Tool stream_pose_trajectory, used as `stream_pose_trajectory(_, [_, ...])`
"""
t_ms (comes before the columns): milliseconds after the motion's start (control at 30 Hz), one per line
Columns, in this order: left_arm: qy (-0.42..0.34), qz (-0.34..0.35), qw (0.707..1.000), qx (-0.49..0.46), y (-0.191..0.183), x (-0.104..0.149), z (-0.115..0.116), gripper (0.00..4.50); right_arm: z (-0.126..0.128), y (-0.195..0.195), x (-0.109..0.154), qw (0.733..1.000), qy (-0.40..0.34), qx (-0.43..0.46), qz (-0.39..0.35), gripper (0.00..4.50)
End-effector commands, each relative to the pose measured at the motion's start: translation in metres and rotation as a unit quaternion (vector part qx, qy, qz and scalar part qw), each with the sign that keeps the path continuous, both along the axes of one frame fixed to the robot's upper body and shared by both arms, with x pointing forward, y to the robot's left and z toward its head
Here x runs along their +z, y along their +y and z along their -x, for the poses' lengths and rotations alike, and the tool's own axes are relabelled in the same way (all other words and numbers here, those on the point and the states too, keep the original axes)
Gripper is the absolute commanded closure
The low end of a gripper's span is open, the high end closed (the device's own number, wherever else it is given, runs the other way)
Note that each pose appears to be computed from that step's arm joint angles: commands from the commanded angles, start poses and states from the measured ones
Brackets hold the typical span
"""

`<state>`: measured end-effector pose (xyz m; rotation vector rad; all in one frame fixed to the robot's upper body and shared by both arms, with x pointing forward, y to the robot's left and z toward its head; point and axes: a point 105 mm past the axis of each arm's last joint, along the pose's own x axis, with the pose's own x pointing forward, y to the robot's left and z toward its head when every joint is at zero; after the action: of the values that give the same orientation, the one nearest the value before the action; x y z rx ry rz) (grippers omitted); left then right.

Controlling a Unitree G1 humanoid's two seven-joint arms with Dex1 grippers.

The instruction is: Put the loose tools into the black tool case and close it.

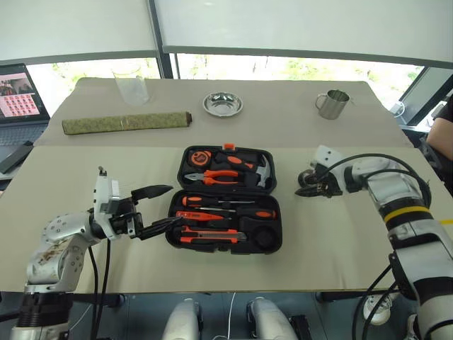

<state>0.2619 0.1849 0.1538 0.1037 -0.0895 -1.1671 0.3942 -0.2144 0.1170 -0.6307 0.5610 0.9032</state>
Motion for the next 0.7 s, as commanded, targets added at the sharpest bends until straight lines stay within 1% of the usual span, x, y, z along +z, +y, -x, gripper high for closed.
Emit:
stream_pose_trajectory(33, [-0.025,-0.014,1.000,-0.008,-0.001,0.006,0.005,0.00,-0.005,0.003,0.017,0.999,-0.033,0.025,-0.005,3.85])
stream_pose_trajectory(67, [-0.025,-0.020,0.999,-0.014,-0.002,0.005,0.007,0.00,-0.002,0.007,0.025,0.998,-0.041,0.047,-0.013,4.21])
stream_pose_trajectory(100, [-0.025,-0.026,0.999,-0.019,-0.002,0.003,0.009,0.00,0.000,0.011,0.033,0.997,-0.044,0.065,-0.023,4.42])
stream_pose_trajectory(133, [-0.026,-0.030,0.999,-0.023,-0.002,0.002,0.011,0.00,0.005,0.017,0.041,0.994,-0.045,0.087,-0.039,4.42])
stream_pose_trajectory(200, [-0.029,-0.043,0.998,-0.031,0.001,-0.002,0.015,0.00,0.026,0.038,0.062,0.983,-0.026,0.156,-0.095,4.42])
stream_pose_trajectory(267, [-0.032,-0.068,0.996,-0.046,0.005,-0.009,0.021,0.00,0.062,0.067,0.082,0.960,0.008,0.238,-0.146,4.42])
stream_pose_trajectory(333, [-0.030,-0.086,0.994,-0.061,0.006,-0.015,0.027,0.00,0.088,0.086,0.085,0.949,0.041,0.266,-0.165,4.42])
stream_pose_trajectory(433, [-0.029,-0.092,0.993,-0.072,0.006,-0.019,0.031,0.00,0.117,0.104,0.071,0.945,0.086,0.273,-0.162,4.42])
stream_pose_trajectory(500, [-0.031,-0.088,0.993,-0.071,0.005,-0.019,0.031,0.00,0.128,0.111,0.060,0.946,0.100,0.268,-0.154,4.42])
stream_pose_trajectory(533, [-0.031,-0.086,0.993,-0.071,0.004,-0.019,0.031,0.00,0.133,0.113,0.049,0.947,0.108,0.265,-0.144,4.42])
stream_pose_trajectory(567, [-0.031,-0.084,0.993,-0.073,0.003,-0.019,0.032,0.00,0.137,0.114,0.039,0.949,0.116,0.261,-0.134,4.42])
stream_pose_trajectory(600, [-0.027,-0.081,0.993,-0.075,0.001,-0.020,0.033,0.00,0.141,0.112,0.024,0.953,0.124,0.256,-0.108,4.42])
stream_pose_trajectory(633, [-0.024,-0.079,0.994,-0.077,0.000,-0.021,0.034,0.00,0.143,0.110,0.014,0.955,0.129,0.254,-0.090,4.42])
stream_pose_trajectory(700, [-0.021,-0.078,0.993,-0.080,-0.001,-0.021,0.035,0.00,0.146,0.108,0.006,0.956,0.133,0.248,-0.080,4.42])
